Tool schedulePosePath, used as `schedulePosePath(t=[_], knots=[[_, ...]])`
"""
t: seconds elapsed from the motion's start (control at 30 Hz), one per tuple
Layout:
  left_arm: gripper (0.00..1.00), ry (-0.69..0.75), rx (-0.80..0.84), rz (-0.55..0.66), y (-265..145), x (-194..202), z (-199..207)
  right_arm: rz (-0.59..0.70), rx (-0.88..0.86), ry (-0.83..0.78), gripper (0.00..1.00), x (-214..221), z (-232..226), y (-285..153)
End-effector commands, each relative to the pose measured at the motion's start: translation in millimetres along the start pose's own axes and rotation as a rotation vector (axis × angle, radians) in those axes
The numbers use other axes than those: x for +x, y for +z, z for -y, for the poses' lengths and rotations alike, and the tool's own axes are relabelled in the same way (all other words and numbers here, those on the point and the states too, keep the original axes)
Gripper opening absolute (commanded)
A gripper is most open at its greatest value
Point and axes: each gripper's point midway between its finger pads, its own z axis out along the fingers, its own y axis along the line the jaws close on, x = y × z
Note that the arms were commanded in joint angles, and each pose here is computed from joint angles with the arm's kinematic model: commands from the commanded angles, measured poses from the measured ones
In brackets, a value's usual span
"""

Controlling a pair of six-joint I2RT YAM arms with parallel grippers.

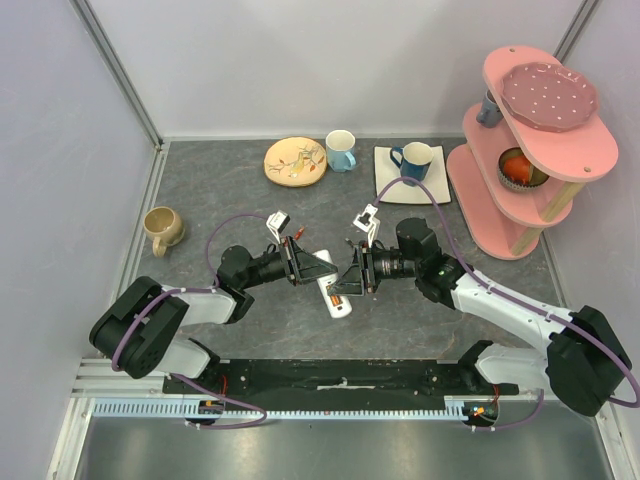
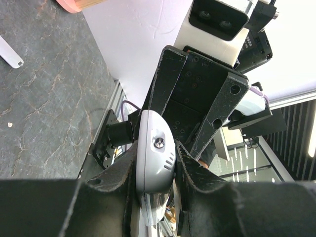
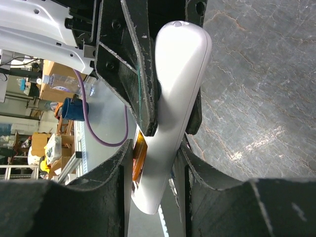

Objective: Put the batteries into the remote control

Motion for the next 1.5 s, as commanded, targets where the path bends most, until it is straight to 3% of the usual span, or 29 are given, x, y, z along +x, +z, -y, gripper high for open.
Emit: schedulePosePath(t=[0.0, 0.87, 1.07, 1.47], knots=[[0.02, 0.279, 0.350, 0.045, -8, -6, 93, 0.032, 0.105, -0.030, 0.43, -8, 21, 2], [0.02, 0.261, 0.390, 0.021, 8, 8, 102, 0.101, 0.111, 0.004, 0.43, -25, 22, 11], [0.02, 0.259, 0.381, 0.018, 7, 9, 98, 0.092, 0.111, -0.002, 0.47, -25, 19, 8], [0.02, 0.274, 0.344, 0.033, 1, 2, 86, 0.044, 0.114, -0.039, 0.66, -18, 7, -5]])
